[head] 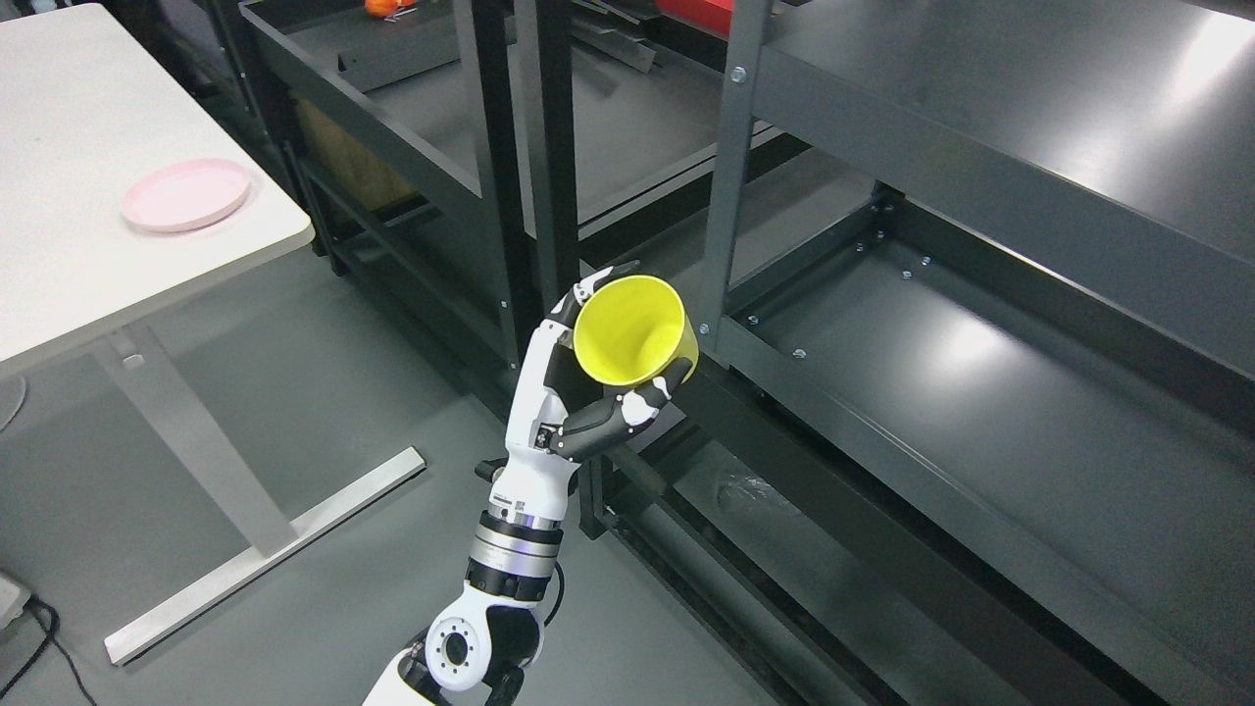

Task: Place yellow IKEA cup on middle right shelf
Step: 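Raise the cup with the left hand up onto the shelf above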

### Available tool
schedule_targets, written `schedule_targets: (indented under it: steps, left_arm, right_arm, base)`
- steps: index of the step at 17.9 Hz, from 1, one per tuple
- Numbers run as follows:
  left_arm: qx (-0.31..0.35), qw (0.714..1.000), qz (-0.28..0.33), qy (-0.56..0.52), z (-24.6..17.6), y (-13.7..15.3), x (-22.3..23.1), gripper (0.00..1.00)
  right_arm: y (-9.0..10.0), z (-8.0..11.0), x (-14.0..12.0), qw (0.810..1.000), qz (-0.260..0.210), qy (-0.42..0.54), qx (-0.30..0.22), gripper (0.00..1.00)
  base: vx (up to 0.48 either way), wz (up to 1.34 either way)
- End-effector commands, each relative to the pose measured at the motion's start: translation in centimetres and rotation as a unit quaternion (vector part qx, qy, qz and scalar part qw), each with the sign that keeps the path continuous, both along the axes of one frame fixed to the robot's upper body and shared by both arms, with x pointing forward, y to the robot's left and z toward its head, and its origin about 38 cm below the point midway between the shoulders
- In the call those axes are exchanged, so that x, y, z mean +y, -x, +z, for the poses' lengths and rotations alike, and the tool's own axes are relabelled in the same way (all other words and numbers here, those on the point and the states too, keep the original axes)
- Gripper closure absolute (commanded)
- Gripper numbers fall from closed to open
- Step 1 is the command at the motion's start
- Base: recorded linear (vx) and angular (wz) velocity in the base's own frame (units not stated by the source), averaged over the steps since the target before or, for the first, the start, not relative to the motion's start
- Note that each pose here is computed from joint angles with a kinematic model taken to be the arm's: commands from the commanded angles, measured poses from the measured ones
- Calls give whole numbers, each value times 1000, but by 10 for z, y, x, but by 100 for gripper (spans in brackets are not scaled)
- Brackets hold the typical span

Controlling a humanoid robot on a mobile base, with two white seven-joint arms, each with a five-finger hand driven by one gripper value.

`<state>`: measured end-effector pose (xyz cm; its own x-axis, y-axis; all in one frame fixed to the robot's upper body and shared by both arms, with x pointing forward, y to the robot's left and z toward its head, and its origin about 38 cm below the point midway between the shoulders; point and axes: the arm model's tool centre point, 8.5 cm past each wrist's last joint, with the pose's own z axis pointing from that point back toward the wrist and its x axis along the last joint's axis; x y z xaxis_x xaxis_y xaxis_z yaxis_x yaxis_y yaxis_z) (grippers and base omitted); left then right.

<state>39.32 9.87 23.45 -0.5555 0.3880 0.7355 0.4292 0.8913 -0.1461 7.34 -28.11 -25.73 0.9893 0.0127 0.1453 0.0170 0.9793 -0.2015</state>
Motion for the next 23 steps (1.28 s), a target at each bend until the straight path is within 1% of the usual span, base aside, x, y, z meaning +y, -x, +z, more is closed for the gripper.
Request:
schedule_targets:
  steps: [1,3,6,11,15,17,19,23]
  left_arm:
    - [-52,996,-77,-19,22,21,-45,98]
    - [-71,993,-94,-16,28,31,-53,98]
    - [-116,988,-98,-1,49,36,-52,98]
    - [-222,968,-117,19,103,42,-57,98]
    - [-273,953,-128,16,138,43,-64,99]
    - [-285,950,-124,9,156,39,-65,100]
    - [-278,954,-115,9,171,31,-66,100]
    - [-269,958,-91,31,230,14,-56,100]
  right_arm:
    - [9,0,-10,1000,-4,6,7,1]
    - [9,0,-10,1000,-4,6,7,1]
    - [9,0,-10,1000,-4,6,7,1]
    - [9,0,-10,1000,-4,6,7,1]
    - [9,0,-10,1000,-4,6,7,1]
    - [9,0,-10,1000,-4,6,7,1]
    - [9,0,-10,1000,-4,6,7,1]
    - [9,0,-10,1000,-4,6,7,1]
  base:
    - [-43,-332]
    - [-40,-335]
    - [-22,-303]
    - [11,-55]
    - [12,-54]
    - [28,-164]
    - [43,-287]
    - [65,-376]
